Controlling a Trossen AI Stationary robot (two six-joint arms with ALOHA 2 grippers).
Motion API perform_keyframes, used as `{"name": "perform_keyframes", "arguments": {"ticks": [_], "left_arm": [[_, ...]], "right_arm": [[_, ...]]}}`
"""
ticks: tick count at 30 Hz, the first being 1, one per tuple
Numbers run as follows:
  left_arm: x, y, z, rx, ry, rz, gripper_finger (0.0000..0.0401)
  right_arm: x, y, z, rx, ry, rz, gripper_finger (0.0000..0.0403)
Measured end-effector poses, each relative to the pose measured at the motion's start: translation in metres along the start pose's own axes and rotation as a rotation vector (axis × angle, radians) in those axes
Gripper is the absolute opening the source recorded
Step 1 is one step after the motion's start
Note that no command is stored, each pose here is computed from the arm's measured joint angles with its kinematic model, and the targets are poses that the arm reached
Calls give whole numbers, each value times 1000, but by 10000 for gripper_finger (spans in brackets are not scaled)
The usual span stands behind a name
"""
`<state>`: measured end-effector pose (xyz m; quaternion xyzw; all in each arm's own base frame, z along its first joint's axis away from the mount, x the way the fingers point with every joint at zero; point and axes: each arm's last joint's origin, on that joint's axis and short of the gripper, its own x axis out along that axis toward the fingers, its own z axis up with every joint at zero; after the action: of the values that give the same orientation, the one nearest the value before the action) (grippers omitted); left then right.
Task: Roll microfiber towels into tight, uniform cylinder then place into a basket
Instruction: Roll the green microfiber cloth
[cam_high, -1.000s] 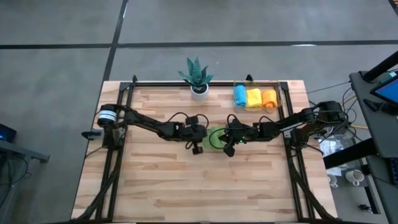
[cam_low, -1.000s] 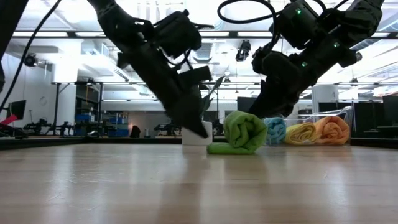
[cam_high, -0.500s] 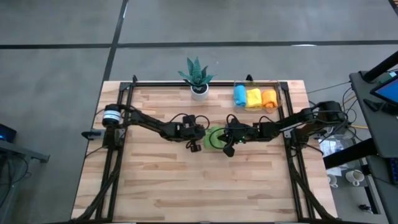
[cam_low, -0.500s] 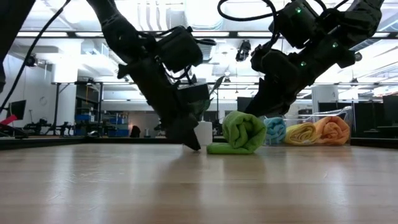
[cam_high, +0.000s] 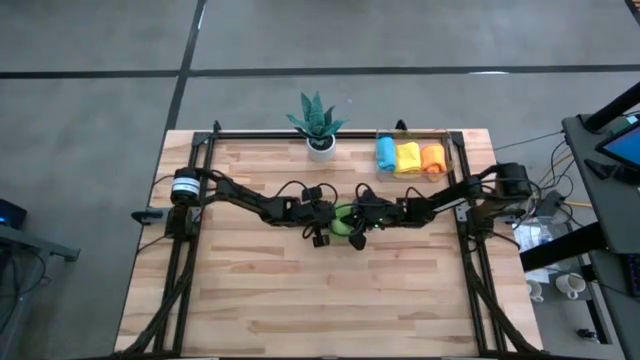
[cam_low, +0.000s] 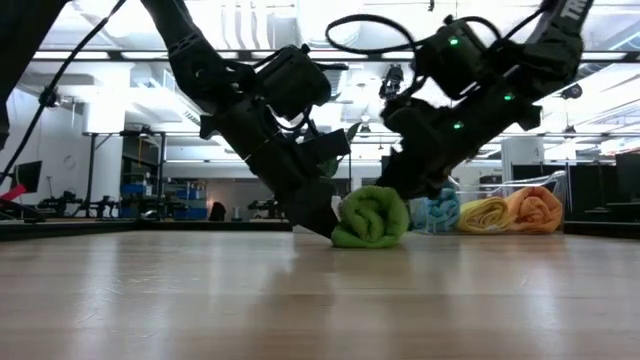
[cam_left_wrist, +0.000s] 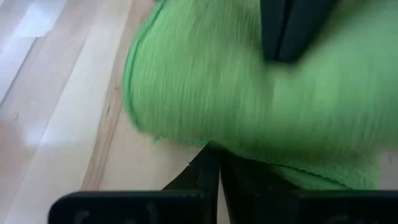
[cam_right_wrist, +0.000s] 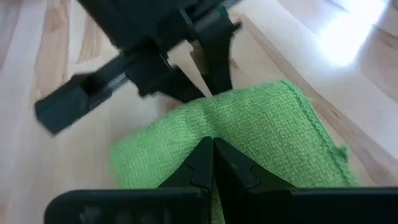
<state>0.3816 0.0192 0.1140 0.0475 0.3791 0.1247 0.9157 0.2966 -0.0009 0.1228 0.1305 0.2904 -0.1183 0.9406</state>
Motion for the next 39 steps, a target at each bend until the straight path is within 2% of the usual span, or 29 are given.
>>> {"name": "perform_keyframes", "arguments": {"ticks": [9,19,23,27,30,39], "left_arm": [[-4,2,0,4,18,3,0],[-37,10,0,11,156,40,0],[-45,12,10,-9,75,86,0],[-44,9,13,-18,-66,81,0],[-44,8,9,-10,-158,31,0],[-39,4,2,-14,-241,-125,0]], "right_arm": [[32,9,10,-65,30,-9,8],[33,9,9,-73,66,-20,8],[33,9,10,-81,66,-20,8],[33,9,9,-93,73,-21,8],[33,8,8,-94,77,-23,8],[33,9,9,-95,78,-23,8]]}}
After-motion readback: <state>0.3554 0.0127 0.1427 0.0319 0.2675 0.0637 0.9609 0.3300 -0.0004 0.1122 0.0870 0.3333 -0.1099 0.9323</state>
